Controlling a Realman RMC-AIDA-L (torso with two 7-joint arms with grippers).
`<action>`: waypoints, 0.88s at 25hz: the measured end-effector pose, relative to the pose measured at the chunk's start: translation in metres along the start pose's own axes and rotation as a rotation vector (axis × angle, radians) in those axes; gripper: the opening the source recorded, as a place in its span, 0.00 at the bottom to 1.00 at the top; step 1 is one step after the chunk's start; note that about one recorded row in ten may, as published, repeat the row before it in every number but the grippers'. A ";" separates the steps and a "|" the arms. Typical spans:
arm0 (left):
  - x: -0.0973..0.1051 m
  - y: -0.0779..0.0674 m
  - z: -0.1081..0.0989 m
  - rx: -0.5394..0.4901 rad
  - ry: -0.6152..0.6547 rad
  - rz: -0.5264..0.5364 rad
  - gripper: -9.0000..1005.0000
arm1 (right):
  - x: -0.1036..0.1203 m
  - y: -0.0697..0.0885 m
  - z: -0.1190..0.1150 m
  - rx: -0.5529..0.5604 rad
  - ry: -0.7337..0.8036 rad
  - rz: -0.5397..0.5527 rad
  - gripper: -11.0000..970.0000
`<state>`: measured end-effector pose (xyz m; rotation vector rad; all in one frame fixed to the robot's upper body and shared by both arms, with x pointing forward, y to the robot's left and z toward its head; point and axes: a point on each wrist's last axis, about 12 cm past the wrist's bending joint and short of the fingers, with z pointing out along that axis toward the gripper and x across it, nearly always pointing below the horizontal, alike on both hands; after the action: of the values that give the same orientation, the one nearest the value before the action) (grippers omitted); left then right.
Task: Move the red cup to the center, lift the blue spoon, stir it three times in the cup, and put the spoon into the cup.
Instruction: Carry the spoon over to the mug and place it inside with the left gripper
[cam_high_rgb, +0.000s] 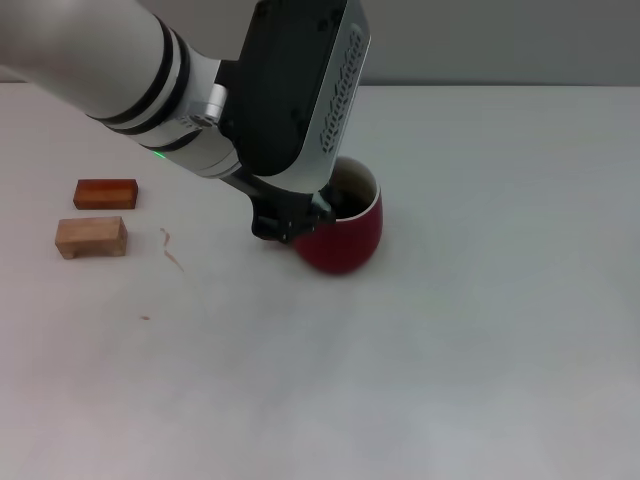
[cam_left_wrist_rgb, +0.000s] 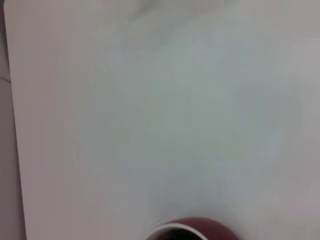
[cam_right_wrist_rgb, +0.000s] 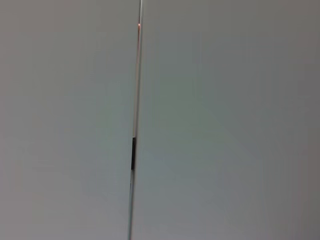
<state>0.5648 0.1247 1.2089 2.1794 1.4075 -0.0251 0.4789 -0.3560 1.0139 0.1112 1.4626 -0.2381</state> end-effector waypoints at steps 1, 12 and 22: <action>0.000 0.000 0.001 -0.002 -0.006 -0.001 0.24 | 0.000 0.000 0.000 0.000 0.000 0.000 0.57; 0.003 0.003 0.018 -0.040 -0.017 -0.018 0.24 | 0.000 -0.001 -0.001 0.002 0.001 -0.001 0.57; 0.010 0.007 0.022 -0.087 0.013 -0.037 0.25 | 0.001 -0.001 -0.002 0.003 0.001 -0.001 0.57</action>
<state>0.5817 0.1213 1.1902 2.0861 1.4293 0.0356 0.4770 -0.3569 1.0132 0.1130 1.4639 -0.2413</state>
